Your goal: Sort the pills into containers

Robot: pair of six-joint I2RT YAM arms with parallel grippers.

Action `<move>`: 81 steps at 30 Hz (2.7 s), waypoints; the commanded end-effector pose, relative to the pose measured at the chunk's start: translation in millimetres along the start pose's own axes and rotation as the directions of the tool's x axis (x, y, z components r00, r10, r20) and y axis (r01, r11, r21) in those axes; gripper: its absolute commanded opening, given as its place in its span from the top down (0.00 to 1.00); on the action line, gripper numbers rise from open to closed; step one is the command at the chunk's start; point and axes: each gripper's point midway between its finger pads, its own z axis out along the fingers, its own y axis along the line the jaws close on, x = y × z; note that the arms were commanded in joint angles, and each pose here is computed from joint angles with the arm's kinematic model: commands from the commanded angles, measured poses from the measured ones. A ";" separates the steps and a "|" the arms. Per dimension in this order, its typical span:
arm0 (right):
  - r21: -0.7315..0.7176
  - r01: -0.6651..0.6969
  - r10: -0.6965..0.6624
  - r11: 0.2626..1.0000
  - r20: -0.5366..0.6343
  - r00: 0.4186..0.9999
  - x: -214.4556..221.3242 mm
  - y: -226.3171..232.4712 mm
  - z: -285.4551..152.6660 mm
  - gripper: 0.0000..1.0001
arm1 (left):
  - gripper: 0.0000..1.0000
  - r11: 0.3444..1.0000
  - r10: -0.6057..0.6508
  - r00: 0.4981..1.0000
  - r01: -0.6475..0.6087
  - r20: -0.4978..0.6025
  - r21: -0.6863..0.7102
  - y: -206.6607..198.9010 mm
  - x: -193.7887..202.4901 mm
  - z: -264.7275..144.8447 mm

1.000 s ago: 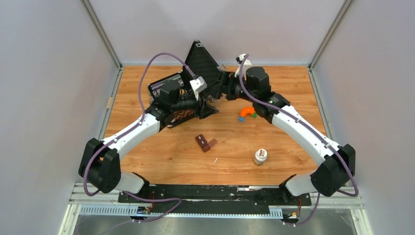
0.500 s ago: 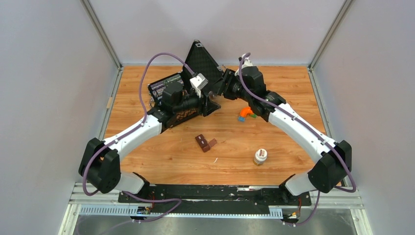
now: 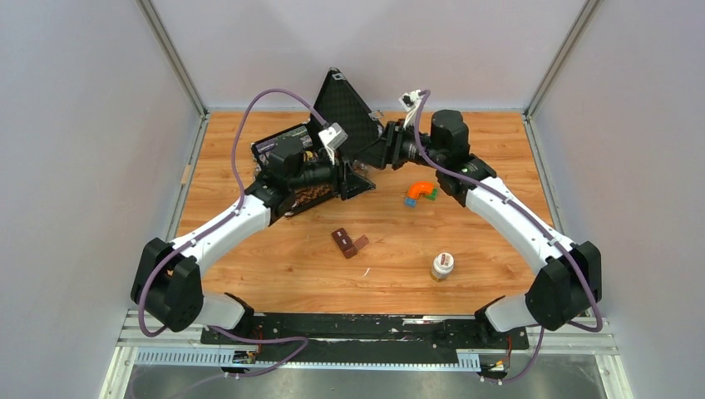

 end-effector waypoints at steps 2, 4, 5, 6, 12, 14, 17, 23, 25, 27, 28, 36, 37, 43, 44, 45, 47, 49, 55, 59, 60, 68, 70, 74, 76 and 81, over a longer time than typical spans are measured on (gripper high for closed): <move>-0.373 0.375 -0.376 0.849 0.072 0.924 -2.9 63.2 -39.7 1.00 | 1.00 0.957 0.065 0.998 -0.061 -0.006 0.283 -51.6 -18.4 -29.3; -0.416 0.391 -0.403 0.821 0.063 0.913 0.7 69.2 -44.2 1.00 | 1.00 0.918 0.090 0.995 -0.070 -0.033 0.391 -68.6 -16.0 -37.2; -0.422 0.385 -0.401 0.821 0.056 0.915 -0.1 70.9 -44.7 1.00 | 1.00 0.906 0.095 0.995 -0.071 -0.039 0.418 -72.8 -16.5 -39.1; -0.418 0.368 -0.385 0.831 0.046 0.922 0.1 70.4 -44.0 0.80 | 1.00 0.887 0.097 0.994 -0.063 -0.051 0.458 -77.7 -13.9 -41.1; -0.126 0.201 -0.189 0.971 0.099 0.977 -31.6 37.8 -35.3 0.00 | 1.00 0.956 0.151 0.988 -0.141 -0.020 0.258 -36.1 -20.8 -21.0; -0.064 0.123 -0.117 0.990 0.099 0.988 -33.6 30.0 -36.3 0.00 | 1.00 0.974 0.179 0.984 -0.176 -0.011 0.140 -13.2 -23.2 -15.6; -0.033 0.026 -0.024 0.999 0.063 0.998 -30.6 26.8 -35.2 0.03 | 1.00 0.970 0.241 0.970 -0.241 -0.014 0.026 10.8 -21.4 -13.4; 0.039 -0.112 0.116 0.993 -0.120 0.986 -14.4 19.0 -30.3 0.18 | 1.00 0.928 0.363 0.931 -0.365 -0.042 -0.071 31.2 -20.1 -19.1; 0.014 -0.125 0.126 0.992 -0.140 0.982 -13.1 23.9 -30.0 0.19 | 1.00 0.916 0.388 0.920 -0.392 -0.057 -0.082 34.4 -19.4 -20.7; 0.023 -0.144 0.146 0.989 -0.153 0.977 -11.8 22.0 -27.5 0.21 | 1.00 0.907 0.410 0.910 -0.414 -0.070 -0.075 34.7 -17.8 -21.7; 0.028 -0.150 0.153 0.988 -0.160 0.975 -11.2 20.4 -25.6 0.23 | 1.00 0.902 0.422 0.903 -0.427 -0.078 -0.068 34.6 -16.9 -22.2; 0.072 -0.158 0.169 0.985 -0.189 0.967 -4.7 4.9 -11.6 0.21 | 1.00 0.876 0.478 0.875 -0.482 -0.077 -0.032 27.7 -16.1 -26.6; 0.072 -0.156 0.167 0.985 -0.192 0.967 -3.8 4.0 -10.8 0.20 | 1.00 0.873 0.484 0.872 -0.487 -0.073 -0.024 25.8 -16.3 -26.9; 0.059 -0.151 0.160 0.987 -0.200 0.967 -4.5 4.3 -7.0 0.25 | 1.00 0.863 0.503 0.860 -0.505 -0.079 0.007 19.3 -15.6 -29.5; 0.055 -0.150 0.158 0.987 -0.203 0.966 -4.3 4.6 -6.4 0.27 | 1.00 0.862 0.505 0.859 -0.507 -0.081 0.007 18.8 -15.8 -30.4; 0.047 -0.145 0.152 0.988 -0.207 0.967 -3.4 4.6 -5.7 0.29 | 1.00 0.861 0.508 0.857 -0.509 -0.084 0.011 18.3 -15.6 -30.9; 0.000 -0.128 0.125 0.992 -0.219 0.968 -1.9 9.6 -5.0 0.32 | 1.00 0.857 0.514 0.853 -0.514 -0.087 0.019 16.5 -16.5 -31.7; -0.054 -0.107 0.092 0.993 -0.229 0.969 -0.4 15.6 -4.8 0.37 | 1.00 0.862 0.507 0.857 -0.506 -0.089 0.033 14.3 -16.1 -31.5; -0.117 -0.084 0.052 0.990 -0.254 0.966 6.3 20.5 -5.6 0.49 | 1.00 0.868 0.496 0.865 -0.494 -0.078 0.045 8.8 -21.2 -31.9; -0.133 -0.071 0.034 0.989 -0.264 0.964 9.6 20.7 -6.5 0.51 | 1.00 0.869 0.495 0.865 -0.493 -0.081 0.047 8.7 -21.3 -32.1; -0.135 -0.064 0.027 0.989 -0.264 0.964 10.6 20.2 -6.8 0.49 | 1.00 0.870 0.493 0.866 -0.491 -0.082 0.049 8.7 -20.5 -31.7; -0.106 -0.050 0.020 0.993 -0.267 0.964 13.2 11.2 -3.6 0.44 | 1.00 0.872 0.489 0.869 -0.486 -0.079 0.054 8.8 -21.1 -29.7; -0.099 -0.046 0.019 0.994 -0.259 0.966 10.9 10.3 -2.6 0.55 | 1.00 0.872 0.489 0.869 -0.486 -0.079 0.052 9.7 -21.9 -28.9; -0.111 -0.018 -0.013 0.994 -0.268 0.963 14.1 7.8 -2.1 0.78 | 1.00 0.878 0.478 0.875 -0.474 -0.074 0.058 9.3 -24.3 -26.4; -0.143 0.030 -0.068 0.989 -0.274 0.959 17.9 8.0 -3.5 0.90 | 1.00 0.883 0.469 0.880 -0.464 -0.072 0.070 6.9 -24.4 -25.9; -0.349 0.316 -0.402 0.882 -0.207 0.892 27.9 16.5 -15.6 1.00 | 1.00 0.877 0.461 0.885 -0.443 -0.063 0.184 -13.5 -21.3 -28.8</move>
